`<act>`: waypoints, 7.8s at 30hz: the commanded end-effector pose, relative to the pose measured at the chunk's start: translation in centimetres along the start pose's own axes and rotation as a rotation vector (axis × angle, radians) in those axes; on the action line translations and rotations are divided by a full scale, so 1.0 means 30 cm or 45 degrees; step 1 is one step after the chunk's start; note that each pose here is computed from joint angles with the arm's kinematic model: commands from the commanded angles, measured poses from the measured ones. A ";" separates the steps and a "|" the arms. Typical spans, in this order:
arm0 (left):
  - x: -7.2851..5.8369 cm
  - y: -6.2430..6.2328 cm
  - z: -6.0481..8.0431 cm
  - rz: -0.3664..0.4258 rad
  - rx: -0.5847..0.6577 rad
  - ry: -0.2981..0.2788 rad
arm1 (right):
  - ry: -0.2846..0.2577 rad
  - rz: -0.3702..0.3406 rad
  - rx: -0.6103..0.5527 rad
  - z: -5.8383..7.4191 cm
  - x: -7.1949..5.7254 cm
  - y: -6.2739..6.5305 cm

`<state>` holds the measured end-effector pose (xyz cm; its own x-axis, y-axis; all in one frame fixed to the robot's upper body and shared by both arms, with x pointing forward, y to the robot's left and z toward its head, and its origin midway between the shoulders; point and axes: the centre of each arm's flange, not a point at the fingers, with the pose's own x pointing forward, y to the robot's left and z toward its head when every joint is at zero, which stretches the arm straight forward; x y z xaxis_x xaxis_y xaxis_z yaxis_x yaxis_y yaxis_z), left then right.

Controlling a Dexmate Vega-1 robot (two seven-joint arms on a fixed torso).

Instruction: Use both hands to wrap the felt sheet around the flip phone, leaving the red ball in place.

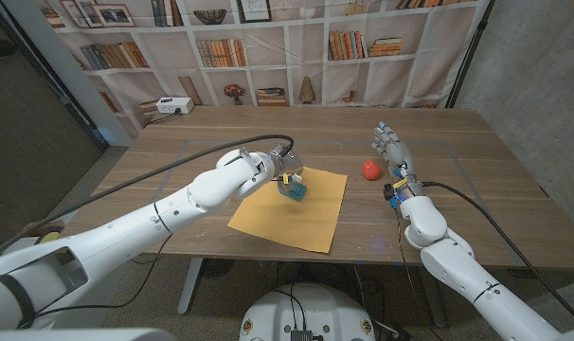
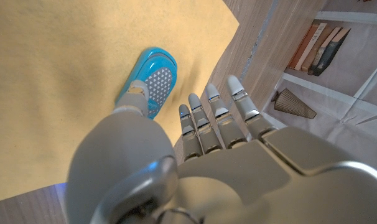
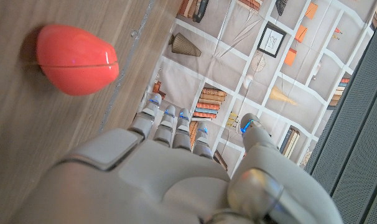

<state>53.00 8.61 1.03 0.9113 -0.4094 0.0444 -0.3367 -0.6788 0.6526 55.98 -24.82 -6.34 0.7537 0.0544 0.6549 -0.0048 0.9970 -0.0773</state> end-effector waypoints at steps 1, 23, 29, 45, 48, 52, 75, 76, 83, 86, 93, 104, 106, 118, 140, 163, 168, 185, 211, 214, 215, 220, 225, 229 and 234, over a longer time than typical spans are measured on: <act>-0.031 0.034 -0.029 0.020 -0.090 -0.051 | 0.002 -0.003 -0.007 0.003 0.004 0.003; -0.196 0.049 -0.019 0.051 -0.326 -0.329 | 0.003 0.004 0.015 -0.013 -0.015 0.016; -0.177 0.031 0.041 0.032 -0.379 -0.441 | 0.001 0.009 0.016 -0.013 -0.023 0.014; -0.175 0.056 0.114 0.006 -0.281 -0.499 | 0.004 -0.020 0.018 -0.017 -0.054 -0.015; -0.188 0.061 0.116 0.010 -0.215 -0.464 | 0.004 -0.020 0.019 -0.019 -0.053 -0.016; -0.208 0.070 0.114 0.015 -0.118 -0.381 | 0.006 -0.018 0.023 -0.025 -0.049 -0.015; -0.248 0.002 0.182 -0.299 0.109 -0.017 | 0.014 0.027 0.054 -0.065 -0.011 0.001; -0.249 -0.001 0.183 -0.312 0.118 0.009 | 0.014 0.029 0.056 -0.067 -0.010 0.001; -0.256 -0.028 0.142 -0.327 0.033 0.223 | 0.022 0.052 0.062 -0.079 0.002 0.001; -0.271 -0.054 0.112 -0.360 -0.114 0.283 | 0.026 0.066 0.065 -0.085 0.010 0.000; -0.308 -0.104 0.092 -0.388 -0.308 0.406 | 0.040 0.110 0.064 -0.098 0.034 -0.001; -0.354 -0.135 0.126 -0.512 -0.264 0.457 | 0.047 0.173 0.055 -0.094 0.096 0.002; -0.362 -0.137 0.129 -0.506 -0.234 0.467 | 0.049 0.177 0.058 -0.095 0.102 0.003; -0.359 -0.183 0.135 -0.597 -0.089 0.491 | 0.060 0.176 0.060 -0.111 0.110 0.003; -0.304 -0.362 0.163 -0.502 0.106 0.469 | 0.073 0.149 0.055 -0.122 0.101 0.004; -0.276 -0.395 0.159 -0.211 0.047 0.338 | 0.079 0.124 0.015 -0.110 0.097 -0.011; -0.291 -0.369 0.134 -0.119 -0.006 0.381 | 0.081 0.123 0.023 -0.113 0.105 -0.007; -0.379 -0.195 0.067 0.535 -0.162 0.478 | 0.077 0.128 0.026 -0.111 0.125 -0.005; -0.152 -0.083 0.001 0.457 -0.119 0.361 | 0.078 0.162 0.000 -0.103 0.102 -0.030; -0.126 -0.083 0.001 0.502 -0.123 0.353 | 0.085 0.160 -0.003 -0.107 0.095 -0.038; -0.118 -0.083 0.001 0.523 -0.126 0.354 | 0.084 0.158 -0.005 -0.108 0.094 -0.041; -0.080 -0.076 -0.001 0.587 -0.145 0.366 | 0.089 0.148 -0.003 -0.110 0.092 -0.050; -0.043 -0.059 -0.005 0.630 -0.173 0.377 | 0.087 0.149 0.001 -0.110 0.101 -0.052; -0.034 -0.034 -0.006 0.643 -0.163 0.344 | 0.068 0.150 -0.003 -0.097 0.107 -0.052; -0.036 -0.019 0.001 0.606 -0.113 0.322 | 0.065 0.173 -0.184 -0.048 0.116 -0.044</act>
<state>51.74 10.64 -0.19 0.7026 -0.4619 0.5414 -0.7084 -0.3811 0.5941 60.33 -26.27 -6.59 0.7875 0.1691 0.5926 -0.0940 0.9833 -0.1557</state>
